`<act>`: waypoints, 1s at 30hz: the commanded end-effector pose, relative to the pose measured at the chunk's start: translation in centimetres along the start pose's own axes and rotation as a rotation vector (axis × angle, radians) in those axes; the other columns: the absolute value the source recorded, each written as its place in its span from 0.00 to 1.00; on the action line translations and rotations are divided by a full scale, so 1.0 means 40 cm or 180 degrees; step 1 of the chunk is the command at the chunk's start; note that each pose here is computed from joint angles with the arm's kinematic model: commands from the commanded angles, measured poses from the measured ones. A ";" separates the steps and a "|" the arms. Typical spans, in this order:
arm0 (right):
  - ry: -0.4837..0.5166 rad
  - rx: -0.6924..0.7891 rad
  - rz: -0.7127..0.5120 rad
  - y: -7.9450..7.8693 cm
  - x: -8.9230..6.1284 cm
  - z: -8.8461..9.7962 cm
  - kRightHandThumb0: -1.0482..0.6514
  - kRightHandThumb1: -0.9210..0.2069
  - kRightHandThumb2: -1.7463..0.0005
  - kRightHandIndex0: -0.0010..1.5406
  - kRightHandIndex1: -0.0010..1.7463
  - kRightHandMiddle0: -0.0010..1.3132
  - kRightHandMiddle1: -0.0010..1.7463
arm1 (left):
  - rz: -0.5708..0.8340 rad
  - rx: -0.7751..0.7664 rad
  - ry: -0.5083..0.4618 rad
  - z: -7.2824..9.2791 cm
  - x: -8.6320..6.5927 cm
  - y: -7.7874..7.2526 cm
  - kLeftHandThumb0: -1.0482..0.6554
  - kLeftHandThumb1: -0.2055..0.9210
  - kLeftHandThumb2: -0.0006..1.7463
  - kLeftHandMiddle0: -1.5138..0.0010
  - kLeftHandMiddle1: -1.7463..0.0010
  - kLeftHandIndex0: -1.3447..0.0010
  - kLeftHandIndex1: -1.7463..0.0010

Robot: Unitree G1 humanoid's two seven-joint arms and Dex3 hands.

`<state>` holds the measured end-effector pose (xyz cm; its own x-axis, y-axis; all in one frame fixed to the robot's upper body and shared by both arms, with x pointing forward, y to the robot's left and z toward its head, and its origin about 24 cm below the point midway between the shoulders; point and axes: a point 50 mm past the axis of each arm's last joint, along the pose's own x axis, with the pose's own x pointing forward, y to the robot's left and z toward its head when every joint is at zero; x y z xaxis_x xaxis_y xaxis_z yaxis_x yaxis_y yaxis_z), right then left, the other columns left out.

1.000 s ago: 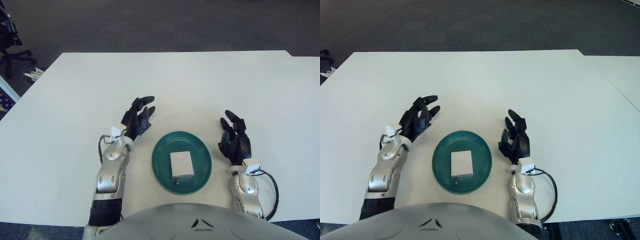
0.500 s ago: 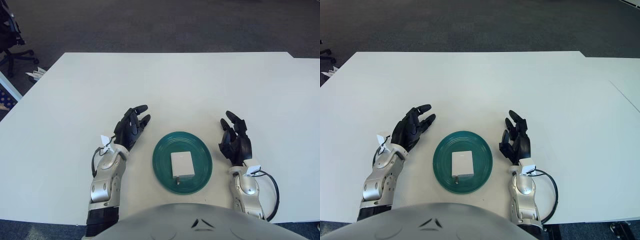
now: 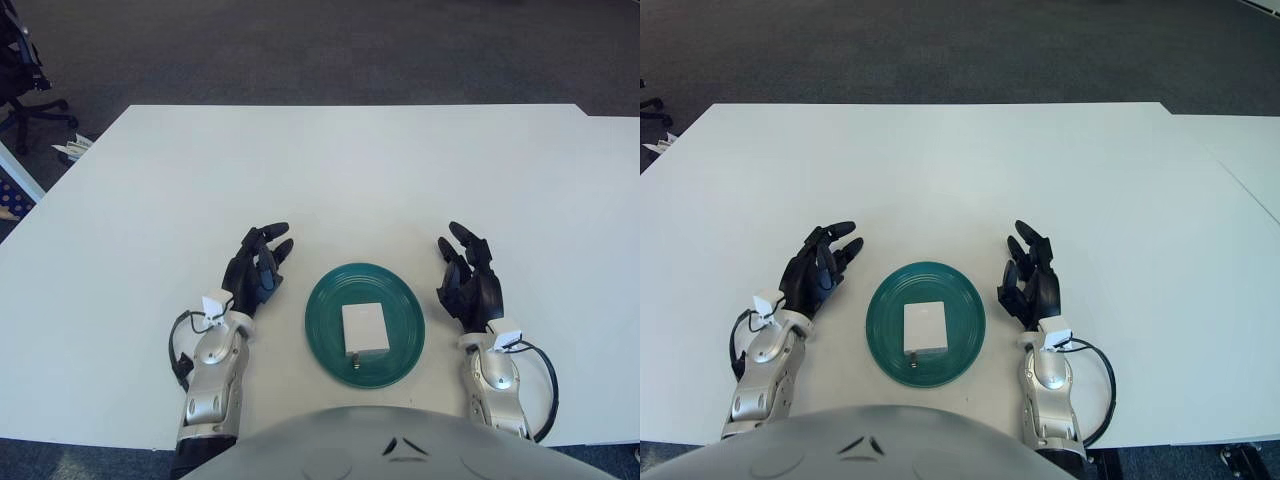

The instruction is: Put the charger into the plate.

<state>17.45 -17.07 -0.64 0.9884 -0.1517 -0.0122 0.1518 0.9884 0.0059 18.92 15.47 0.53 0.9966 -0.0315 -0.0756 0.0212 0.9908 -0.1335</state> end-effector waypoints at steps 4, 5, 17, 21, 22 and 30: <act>0.0786 -0.0021 -0.0101 -0.031 -0.081 -0.100 0.19 0.00 0.53 0.26 0.01 0.00 0.38 | 0.0074 -0.0013 0.0391 -0.054 -0.030 0.005 0.05 1.00 0.55 0.64 0.97 0.75 0.46; 0.0787 -0.0022 -0.0094 -0.031 -0.082 -0.100 0.19 0.00 0.53 0.26 0.01 0.00 0.38 | 0.0080 -0.0020 0.0408 -0.060 -0.030 0.007 0.05 1.00 0.54 0.64 0.97 0.75 0.46; 0.0790 -0.0050 -0.0070 -0.036 -0.091 -0.092 0.19 0.00 0.53 0.25 0.01 0.00 0.38 | 0.0111 -0.0016 0.0463 -0.078 -0.096 0.003 0.05 1.00 0.52 0.60 0.95 0.73 0.43; 0.0792 -0.0051 -0.0063 -0.038 -0.093 -0.090 0.19 0.00 0.53 0.25 0.00 0.00 0.38 | 0.0152 -0.0017 0.0458 -0.056 -0.128 -0.007 0.04 1.00 0.52 0.58 0.94 0.75 0.42; 0.0793 -0.0050 -0.0062 -0.039 -0.094 -0.090 0.19 0.00 0.53 0.25 0.00 0.00 0.38 | 0.0166 -0.0001 0.0462 -0.057 -0.126 -0.008 0.04 1.00 0.52 0.58 0.94 0.76 0.42; 0.0797 -0.0045 -0.0057 -0.040 -0.098 -0.088 0.20 0.00 0.54 0.27 0.01 0.00 0.38 | 0.0204 0.0107 0.0448 -0.064 -0.114 0.002 0.04 1.00 0.52 0.60 0.95 0.80 0.42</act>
<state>16.41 -17.64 -0.57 0.9903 -0.1377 -0.0201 0.1376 0.9905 -0.0032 14.53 15.09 -0.26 0.9899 0.0056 -0.1419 -0.0208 0.9942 -0.1058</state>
